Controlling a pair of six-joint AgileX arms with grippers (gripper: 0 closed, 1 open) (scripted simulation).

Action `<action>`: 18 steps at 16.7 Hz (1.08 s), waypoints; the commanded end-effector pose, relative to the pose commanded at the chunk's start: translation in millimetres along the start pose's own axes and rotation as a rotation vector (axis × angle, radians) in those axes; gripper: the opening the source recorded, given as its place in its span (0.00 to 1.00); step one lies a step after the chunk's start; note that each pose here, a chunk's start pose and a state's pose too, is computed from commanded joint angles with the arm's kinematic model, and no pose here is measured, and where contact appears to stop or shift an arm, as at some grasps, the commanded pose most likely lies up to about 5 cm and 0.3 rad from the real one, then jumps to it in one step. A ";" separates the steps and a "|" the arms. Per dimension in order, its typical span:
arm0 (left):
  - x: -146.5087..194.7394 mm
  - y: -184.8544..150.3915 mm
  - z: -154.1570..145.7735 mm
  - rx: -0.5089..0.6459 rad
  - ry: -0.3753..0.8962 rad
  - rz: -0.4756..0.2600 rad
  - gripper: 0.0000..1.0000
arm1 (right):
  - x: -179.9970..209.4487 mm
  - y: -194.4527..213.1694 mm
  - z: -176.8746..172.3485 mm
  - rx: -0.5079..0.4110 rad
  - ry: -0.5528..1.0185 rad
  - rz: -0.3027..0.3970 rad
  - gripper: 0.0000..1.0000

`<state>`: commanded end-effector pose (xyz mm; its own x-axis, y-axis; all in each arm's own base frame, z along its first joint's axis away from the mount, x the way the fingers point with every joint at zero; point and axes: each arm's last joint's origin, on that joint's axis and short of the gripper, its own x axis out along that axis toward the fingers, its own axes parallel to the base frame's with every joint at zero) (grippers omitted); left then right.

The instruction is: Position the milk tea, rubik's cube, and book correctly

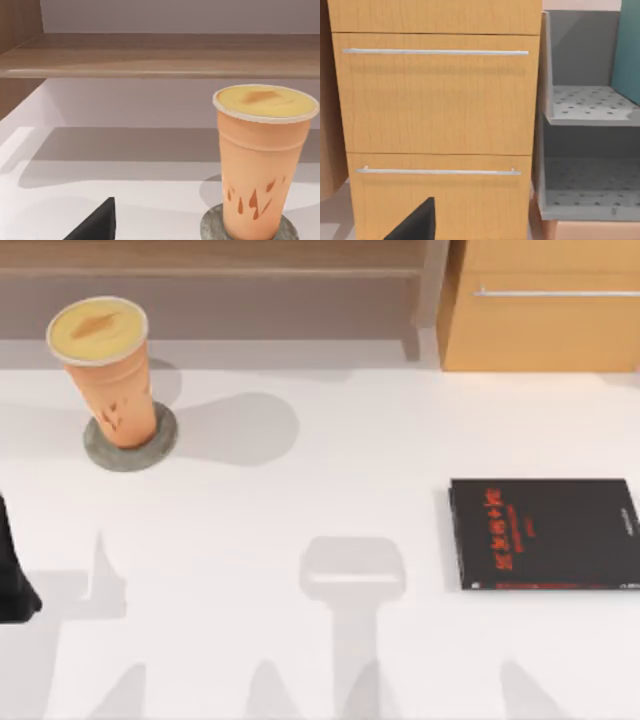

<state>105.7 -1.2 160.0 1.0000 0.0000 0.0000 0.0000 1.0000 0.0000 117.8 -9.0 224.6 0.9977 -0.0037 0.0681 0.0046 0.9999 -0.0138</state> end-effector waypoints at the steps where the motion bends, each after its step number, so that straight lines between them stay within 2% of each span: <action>1: 0.0 0.0 0.0 0.000 0.000 0.000 1.00 | 7.6 -2.5 15.8 -0.004 -0.010 -0.001 1.00; 4: 0.0 0.0 0.0 0.000 0.000 0.000 1.00 | 46.1 -13.2 64.4 -0.016 -0.021 -0.002 1.00; 7: 0.0 0.0 0.0 0.000 0.000 0.000 1.00 | 104.9 -32.5 81.0 -0.013 0.037 -0.004 1.00; 10: 0.0 0.0 0.0 0.000 0.000 0.000 1.00 | 162.8 -55.9 67.3 0.006 0.120 -0.004 1.00; 14: 0.0 0.0 0.0 0.000 0.000 0.000 1.00 | 234.5 -100.3 56.4 0.003 0.111 -0.005 1.00; 18: 0.0 0.0 0.0 0.000 0.000 0.000 1.00 | 288.4 -145.6 18.7 0.008 0.117 -0.003 1.00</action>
<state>105.7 -1.2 160.0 1.0000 0.0000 0.0000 0.0000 1.0000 0.0000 403.5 -155.4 264.9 0.9988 -0.0073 -0.0486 0.0070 1.0000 -0.0054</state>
